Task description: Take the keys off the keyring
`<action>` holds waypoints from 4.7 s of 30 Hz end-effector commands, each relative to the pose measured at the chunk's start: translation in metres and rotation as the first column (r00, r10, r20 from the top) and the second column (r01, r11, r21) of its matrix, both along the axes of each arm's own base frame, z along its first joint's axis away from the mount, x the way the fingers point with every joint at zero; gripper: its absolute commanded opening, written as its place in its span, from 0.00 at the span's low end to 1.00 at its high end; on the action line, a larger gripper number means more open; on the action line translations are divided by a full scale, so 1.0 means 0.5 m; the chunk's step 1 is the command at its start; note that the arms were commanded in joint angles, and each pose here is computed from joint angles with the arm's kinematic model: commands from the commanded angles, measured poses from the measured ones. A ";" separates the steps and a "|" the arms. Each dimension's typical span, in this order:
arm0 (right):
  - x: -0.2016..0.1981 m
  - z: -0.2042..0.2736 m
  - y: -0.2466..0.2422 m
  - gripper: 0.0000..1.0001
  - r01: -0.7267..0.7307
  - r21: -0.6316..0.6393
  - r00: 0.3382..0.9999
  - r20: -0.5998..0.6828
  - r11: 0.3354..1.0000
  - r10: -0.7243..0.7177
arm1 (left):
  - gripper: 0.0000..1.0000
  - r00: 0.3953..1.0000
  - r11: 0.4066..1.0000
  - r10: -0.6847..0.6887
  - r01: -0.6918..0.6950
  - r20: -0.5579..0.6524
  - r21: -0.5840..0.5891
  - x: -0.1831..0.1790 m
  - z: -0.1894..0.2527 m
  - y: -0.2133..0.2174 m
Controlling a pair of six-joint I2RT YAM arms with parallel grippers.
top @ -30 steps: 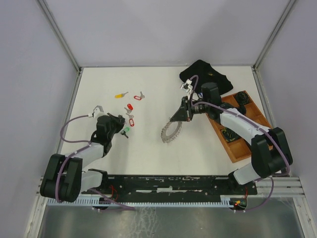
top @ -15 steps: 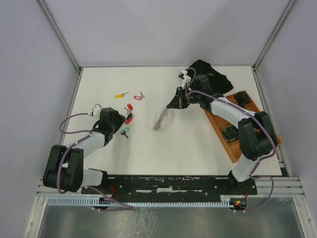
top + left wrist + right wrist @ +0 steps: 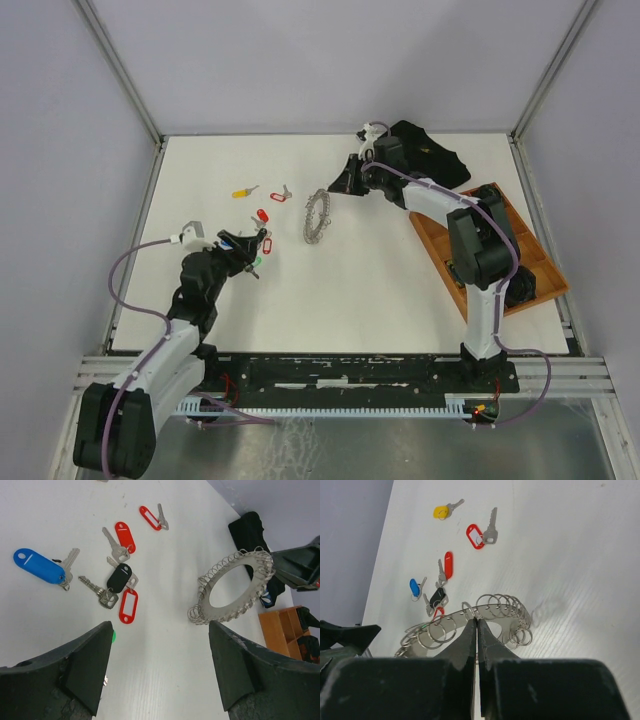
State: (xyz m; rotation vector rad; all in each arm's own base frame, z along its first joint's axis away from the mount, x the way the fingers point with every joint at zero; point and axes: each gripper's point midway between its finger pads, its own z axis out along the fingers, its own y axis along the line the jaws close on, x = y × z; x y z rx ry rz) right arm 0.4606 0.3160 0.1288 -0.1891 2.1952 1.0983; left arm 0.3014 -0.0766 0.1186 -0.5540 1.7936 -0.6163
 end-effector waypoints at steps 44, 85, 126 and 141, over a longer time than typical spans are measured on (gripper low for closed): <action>-0.193 0.363 -0.262 0.99 -0.046 -0.528 0.665 0.617 0.848 0.420 | 0.99 0.947 0.980 -0.185 0.196 0.263 -0.017 -0.051 0.112 -0.056; -0.472 0.684 -0.397 0.99 0.220 -0.112 0.719 0.690 0.969 -0.083 | 0.99 0.683 0.858 -0.512 0.382 0.521 0.342 -0.302 0.600 -0.094; -0.485 0.685 -0.418 0.99 0.270 -0.140 0.683 0.725 0.953 -0.086 | 0.99 0.693 0.859 -0.510 0.381 0.509 0.342 -0.303 0.576 -0.092; -0.485 0.689 -0.420 0.99 0.274 -0.150 0.677 0.732 0.950 -0.080 | 0.99 0.694 0.858 -0.510 0.374 0.509 0.351 -0.304 0.580 -0.090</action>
